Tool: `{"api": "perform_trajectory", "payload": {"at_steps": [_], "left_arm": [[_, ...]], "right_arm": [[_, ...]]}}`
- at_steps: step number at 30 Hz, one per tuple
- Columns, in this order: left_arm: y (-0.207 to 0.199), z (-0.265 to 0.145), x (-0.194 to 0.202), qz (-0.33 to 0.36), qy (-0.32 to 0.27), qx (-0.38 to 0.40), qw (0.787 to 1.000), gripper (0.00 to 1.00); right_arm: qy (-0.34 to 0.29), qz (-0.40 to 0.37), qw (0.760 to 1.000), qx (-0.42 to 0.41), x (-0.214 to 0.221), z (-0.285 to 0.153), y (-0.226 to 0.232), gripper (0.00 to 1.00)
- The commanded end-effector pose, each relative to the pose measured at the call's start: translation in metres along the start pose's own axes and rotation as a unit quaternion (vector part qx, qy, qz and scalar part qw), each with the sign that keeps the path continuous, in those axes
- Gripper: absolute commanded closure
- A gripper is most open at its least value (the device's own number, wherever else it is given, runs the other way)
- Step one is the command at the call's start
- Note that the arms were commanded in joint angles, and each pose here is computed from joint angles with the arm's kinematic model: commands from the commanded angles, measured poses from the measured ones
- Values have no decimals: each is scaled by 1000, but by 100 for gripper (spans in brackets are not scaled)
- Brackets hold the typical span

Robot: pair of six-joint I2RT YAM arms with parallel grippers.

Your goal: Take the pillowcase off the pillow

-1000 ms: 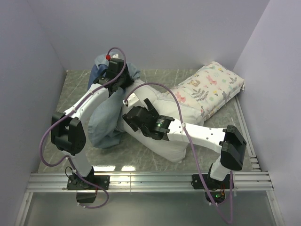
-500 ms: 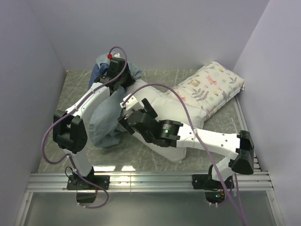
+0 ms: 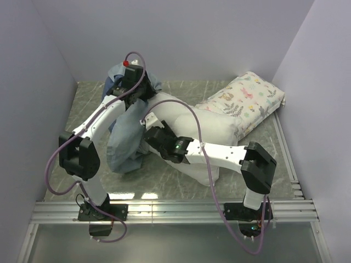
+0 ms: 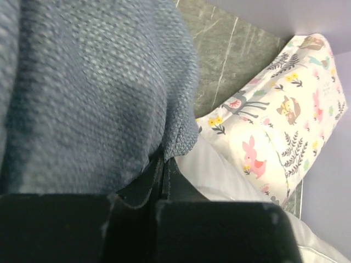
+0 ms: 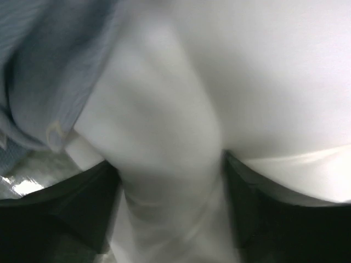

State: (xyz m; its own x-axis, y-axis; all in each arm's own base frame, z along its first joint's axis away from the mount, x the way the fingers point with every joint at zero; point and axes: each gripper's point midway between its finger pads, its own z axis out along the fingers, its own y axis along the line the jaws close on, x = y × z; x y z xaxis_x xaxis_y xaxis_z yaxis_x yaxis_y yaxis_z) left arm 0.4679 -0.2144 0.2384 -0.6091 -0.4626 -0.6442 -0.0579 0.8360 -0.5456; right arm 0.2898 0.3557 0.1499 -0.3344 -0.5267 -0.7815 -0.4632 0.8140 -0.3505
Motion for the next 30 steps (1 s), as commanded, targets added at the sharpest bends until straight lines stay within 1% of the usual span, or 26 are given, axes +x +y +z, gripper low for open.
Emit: {"api": "perform_trajectory", "payload": {"at_steps": [1,3,4,6,7,8,9,11,12,14,15,16,17,18,19,20,21,22,23,24,25,26,27,28,29,30], "left_arm": [[-7,-36,-19,9,-19,16,1000,100],[-13,-48,-27,15,-30,25,999,98],[-16,-53,-31,16,-36,30,999,96],[-26,-70,-39,24,-48,49,997,79],[-31,-77,-43,27,-53,59,996,69],[-35,-84,-47,31,-61,69,995,47],[-42,-99,-54,37,-74,82,993,37],[-45,-114,-60,39,-94,91,991,17],[-47,-133,-67,35,-112,97,988,14],[-16,-139,-71,11,-143,30,989,12],[-8,-157,-76,-12,-168,15,986,11],[17,-150,-62,-25,-163,-19,986,11],[31,-151,-66,-42,-184,-32,982,10],[38,-158,-62,-61,-193,-26,979,10],[61,-141,-39,-66,-172,-48,982,11],[65,-136,-38,-73,-172,-37,982,9],[70,-126,-29,-68,-161,-35,984,8],[82,-112,-12,-62,-142,-42,987,7],[84,-104,-5,-59,-132,-37,989,6],[77,-90,7,-54,-106,-12,993,6],[78,-83,18,-53,-84,-6,995,7],[70,-79,30,-48,-65,13,997,14],[56,-82,32,-47,-72,42,995,16],[59,-79,52,-44,-60,44,996,18],[49,-82,67,-36,-50,62,996,27],[45,-86,74,-40,-49,70,996,31]], "right_arm": [[41,46,997,-45,24,18,7,51],[38,63,996,-54,18,18,1,94],[36,72,995,-61,16,17,0,100],[29,90,992,-81,10,12,-2,100],[29,109,990,-80,8,14,-10,100],[28,120,987,-108,8,12,-6,100],[17,136,983,-121,-1,6,-10,100],[10,171,974,-148,-6,5,-19,100],[-2,182,968,-174,-13,-2,-18,100],[-11,194,965,-178,-18,-3,-26,100],[-15,195,963,-185,-22,-7,-27,100],[-17,197,962,-187,-24,-8,-29,100],[-18,199,961,-190,-26,-9,-30,100],[-24,202,960,-192,-31,-12,-34,100],[-26,204,959,-197,-34,-13,-34,100],[-30,205,957,-202,-38,-15,-33,100],[-32,206,956,-205,-40,-17,-34,100],[-33,207,955,-208,-41,-18,-34,100],[-33,207,955,-210,-43,-18,-33,100],[-30,207,955,-209,-42,-17,-35,100],[-30,207,955,-210,-43,-17,-34,100],[-29,207,956,-208,-42,-17,-35,100],[-30,208,956,-206,-42,-17,-37,100],[-30,210,955,-206,-42,-17,-37,100],[-30,212,954,-209,-42,-17,-37,100],[-31,215,954,-208,-42,-17,-38,100]]}}
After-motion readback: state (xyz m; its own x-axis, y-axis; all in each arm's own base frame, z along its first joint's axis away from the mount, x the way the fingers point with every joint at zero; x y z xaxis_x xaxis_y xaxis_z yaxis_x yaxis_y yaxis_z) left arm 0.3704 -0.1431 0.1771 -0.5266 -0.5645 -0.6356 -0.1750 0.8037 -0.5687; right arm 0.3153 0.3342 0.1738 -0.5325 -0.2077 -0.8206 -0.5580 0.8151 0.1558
